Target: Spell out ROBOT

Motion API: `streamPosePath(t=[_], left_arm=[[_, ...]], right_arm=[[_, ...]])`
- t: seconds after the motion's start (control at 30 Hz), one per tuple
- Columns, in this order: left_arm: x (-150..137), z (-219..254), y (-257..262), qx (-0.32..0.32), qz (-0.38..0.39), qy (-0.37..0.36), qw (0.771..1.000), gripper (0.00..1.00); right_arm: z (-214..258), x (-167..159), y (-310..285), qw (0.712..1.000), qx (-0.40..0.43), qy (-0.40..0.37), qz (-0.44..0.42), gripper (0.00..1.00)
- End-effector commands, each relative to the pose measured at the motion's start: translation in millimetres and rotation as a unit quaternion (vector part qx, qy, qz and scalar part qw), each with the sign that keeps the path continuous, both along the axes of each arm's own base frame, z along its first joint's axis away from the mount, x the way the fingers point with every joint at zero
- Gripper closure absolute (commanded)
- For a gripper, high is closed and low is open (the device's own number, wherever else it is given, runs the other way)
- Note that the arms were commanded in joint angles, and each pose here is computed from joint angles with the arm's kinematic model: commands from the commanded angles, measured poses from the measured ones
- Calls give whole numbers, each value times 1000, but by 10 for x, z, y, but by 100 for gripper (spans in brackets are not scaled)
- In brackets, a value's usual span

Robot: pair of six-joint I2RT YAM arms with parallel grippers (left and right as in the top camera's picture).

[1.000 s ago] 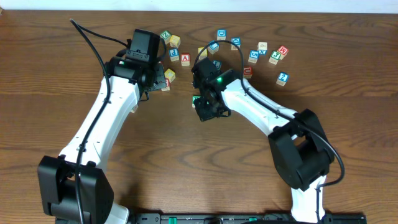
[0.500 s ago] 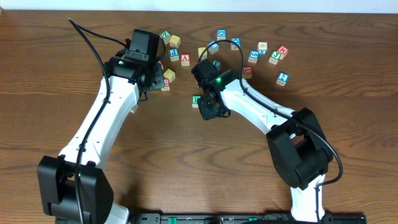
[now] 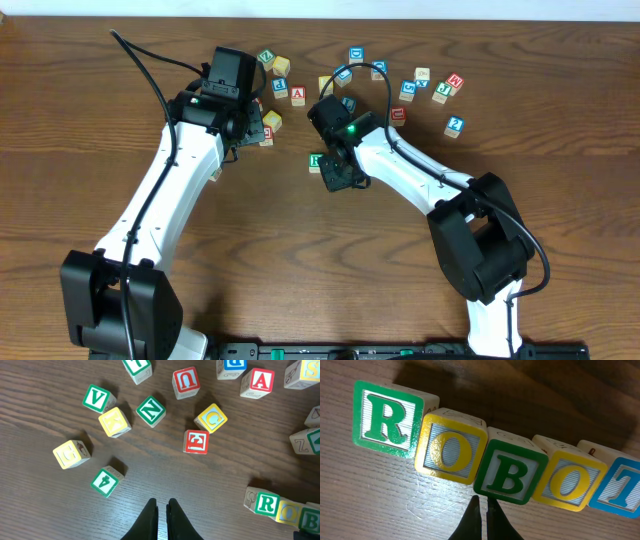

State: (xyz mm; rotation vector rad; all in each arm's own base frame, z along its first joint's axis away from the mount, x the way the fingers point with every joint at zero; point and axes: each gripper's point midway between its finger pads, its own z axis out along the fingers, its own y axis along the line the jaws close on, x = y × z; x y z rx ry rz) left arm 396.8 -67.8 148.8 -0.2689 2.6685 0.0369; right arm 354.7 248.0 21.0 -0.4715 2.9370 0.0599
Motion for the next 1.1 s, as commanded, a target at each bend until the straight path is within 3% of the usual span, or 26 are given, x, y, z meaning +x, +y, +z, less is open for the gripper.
streamPosePath(t=[0.0, 0.53, 0.87, 1.07], left_arm=[[17, 89, 57, 10, 3, -11, 1000, 92], [19, 90, 57, 10, 3, -11, 1000, 92], [18, 88, 57, 10, 3, -11, 1000, 92], [18, 87, 56, 10, 3, -11, 1000, 92]], right_arm=[[-57, 16, -7, 1000, -9, -2, -6, 99], [1, 49, 43, 1000, 3, -9, 4, 99], [778, 288, -119, 995, 61, -72, -43, 99], [743, 456, -404, 992, 59, -71, -86, 99]])
